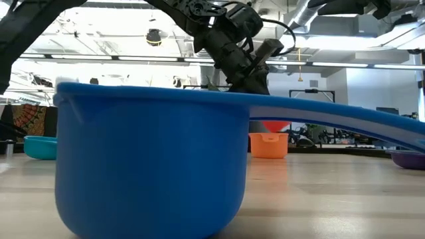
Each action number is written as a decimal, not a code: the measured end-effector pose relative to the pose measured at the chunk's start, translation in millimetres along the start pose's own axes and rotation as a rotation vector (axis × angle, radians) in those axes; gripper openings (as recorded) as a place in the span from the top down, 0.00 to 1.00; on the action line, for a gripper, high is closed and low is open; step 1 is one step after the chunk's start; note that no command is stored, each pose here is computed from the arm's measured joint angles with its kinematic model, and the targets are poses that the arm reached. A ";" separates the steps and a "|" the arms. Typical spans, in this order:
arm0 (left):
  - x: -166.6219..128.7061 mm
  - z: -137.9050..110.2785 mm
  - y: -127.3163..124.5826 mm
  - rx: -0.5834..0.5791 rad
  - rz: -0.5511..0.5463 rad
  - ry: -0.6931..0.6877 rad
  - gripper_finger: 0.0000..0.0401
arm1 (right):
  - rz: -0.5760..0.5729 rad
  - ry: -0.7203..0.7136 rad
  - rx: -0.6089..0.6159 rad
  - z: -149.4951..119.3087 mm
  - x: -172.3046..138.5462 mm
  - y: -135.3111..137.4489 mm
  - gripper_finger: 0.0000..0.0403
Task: Nest measuring cups in basket
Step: Stack the red measuring cup on top of the the orange measuring cup
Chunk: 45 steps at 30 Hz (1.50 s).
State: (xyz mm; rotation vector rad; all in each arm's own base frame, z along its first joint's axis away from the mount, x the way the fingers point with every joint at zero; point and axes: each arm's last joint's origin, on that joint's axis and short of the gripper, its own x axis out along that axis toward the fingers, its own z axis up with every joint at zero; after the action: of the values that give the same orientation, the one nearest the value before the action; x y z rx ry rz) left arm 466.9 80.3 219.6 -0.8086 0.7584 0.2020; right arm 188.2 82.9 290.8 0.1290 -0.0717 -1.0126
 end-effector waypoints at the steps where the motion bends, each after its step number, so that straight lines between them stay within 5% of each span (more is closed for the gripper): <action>1: 0.0 -0.1 -0.2 0.000 0.000 0.000 1.00 | 0.000 0.000 0.000 0.0 0.0 0.0 0.55; 6: 0.1 -0.1 -0.3 -0.001 -0.001 0.000 0.90 | 0.000 0.000 0.005 0.0 0.0 0.0 0.55; 13: -0.3 0.7 0.7 -0.016 -0.006 0.003 0.64 | 0.000 0.000 0.005 0.0 0.0 0.0 0.54; 20: -20.8 11.2 -14.0 0.121 0.006 0.055 0.49 | 0.000 0.000 -0.001 0.0 0.0 0.0 0.54; 25: -49.6 10.2 -29.5 0.308 0.196 0.104 0.49 | 0.017 0.002 -0.012 -0.8 -3.5 0.4 0.54; 34: -131.1 -9.9 -73.0 0.514 0.470 -0.089 0.58 | 0.081 0.015 0.003 -21.5 -12.7 -3.5 0.57; 39: -140.5 -37.8 -49.4 0.475 0.481 -0.128 0.63 | 0.182 0.128 0.066 -50.1 7.6 -10.9 0.65; 45: -151.7 -81.6 -5.3 0.431 0.391 -0.224 0.68 | 0.188 0.431 0.117 -79.5 33.3 -27.7 0.75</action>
State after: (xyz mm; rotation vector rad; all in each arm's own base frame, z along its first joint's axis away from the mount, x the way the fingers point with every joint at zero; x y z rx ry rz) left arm 315.9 35.3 289.5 -0.2188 0.7081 0.4536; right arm 192.0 46.1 208.2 0.4363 0.2463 -0.7753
